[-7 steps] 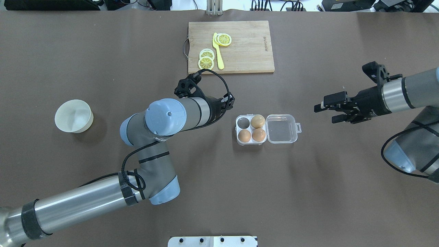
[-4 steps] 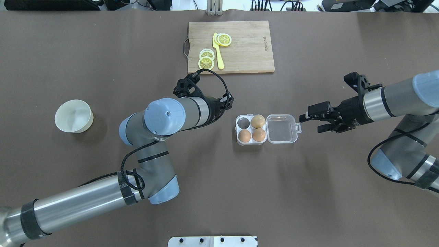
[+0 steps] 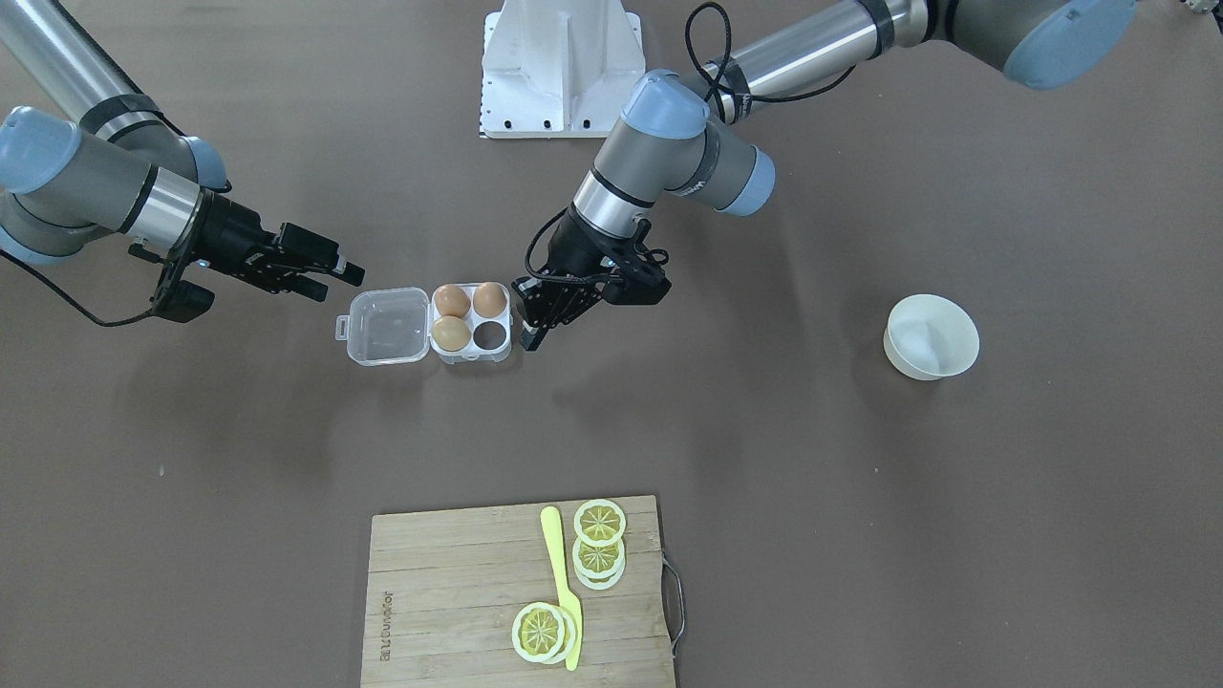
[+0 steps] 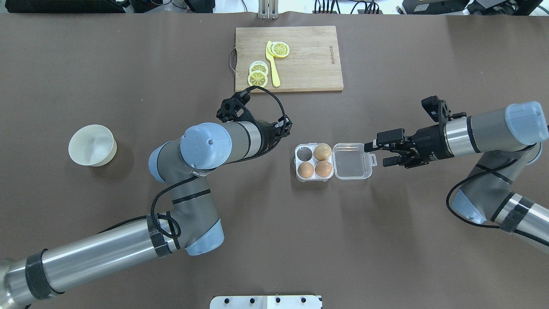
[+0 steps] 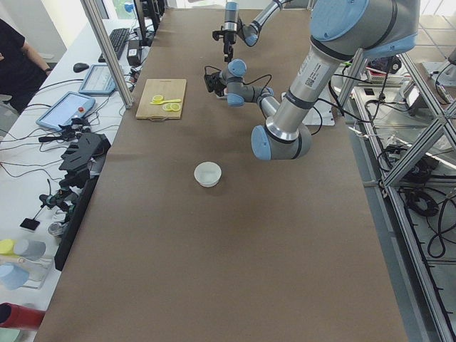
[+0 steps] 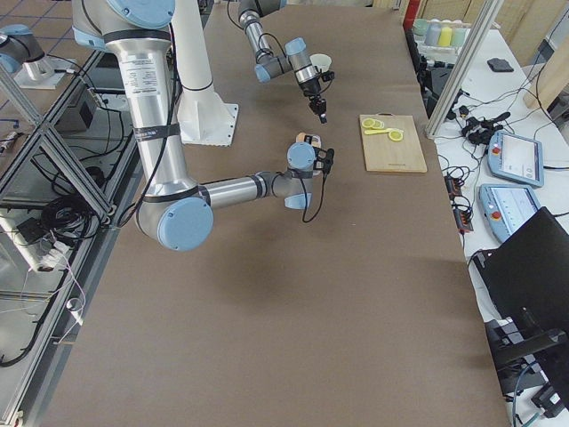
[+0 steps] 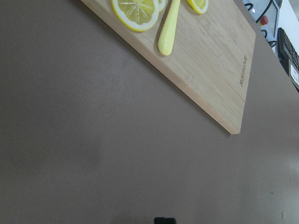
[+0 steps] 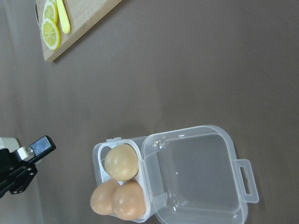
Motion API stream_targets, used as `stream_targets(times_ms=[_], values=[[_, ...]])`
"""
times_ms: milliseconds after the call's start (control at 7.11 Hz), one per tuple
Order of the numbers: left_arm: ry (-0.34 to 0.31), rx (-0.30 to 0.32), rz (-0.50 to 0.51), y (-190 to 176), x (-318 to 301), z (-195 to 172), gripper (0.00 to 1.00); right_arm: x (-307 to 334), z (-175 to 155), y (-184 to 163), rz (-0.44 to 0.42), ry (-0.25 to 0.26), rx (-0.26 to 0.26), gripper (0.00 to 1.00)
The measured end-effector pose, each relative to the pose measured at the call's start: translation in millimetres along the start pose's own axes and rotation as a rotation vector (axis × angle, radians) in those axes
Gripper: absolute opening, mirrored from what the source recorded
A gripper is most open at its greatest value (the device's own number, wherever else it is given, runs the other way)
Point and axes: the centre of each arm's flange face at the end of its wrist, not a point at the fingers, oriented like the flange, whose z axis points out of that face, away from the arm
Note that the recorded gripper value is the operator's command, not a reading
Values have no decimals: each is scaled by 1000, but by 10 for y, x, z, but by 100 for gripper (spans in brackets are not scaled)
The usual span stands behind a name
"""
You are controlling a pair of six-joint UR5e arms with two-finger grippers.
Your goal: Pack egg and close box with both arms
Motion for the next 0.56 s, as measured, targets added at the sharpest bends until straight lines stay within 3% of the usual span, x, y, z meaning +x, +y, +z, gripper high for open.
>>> stream_targets(times_ms=[562], values=[[0, 0, 0, 2, -1, 1, 0, 156, 18, -98, 11, 5, 11, 99]])
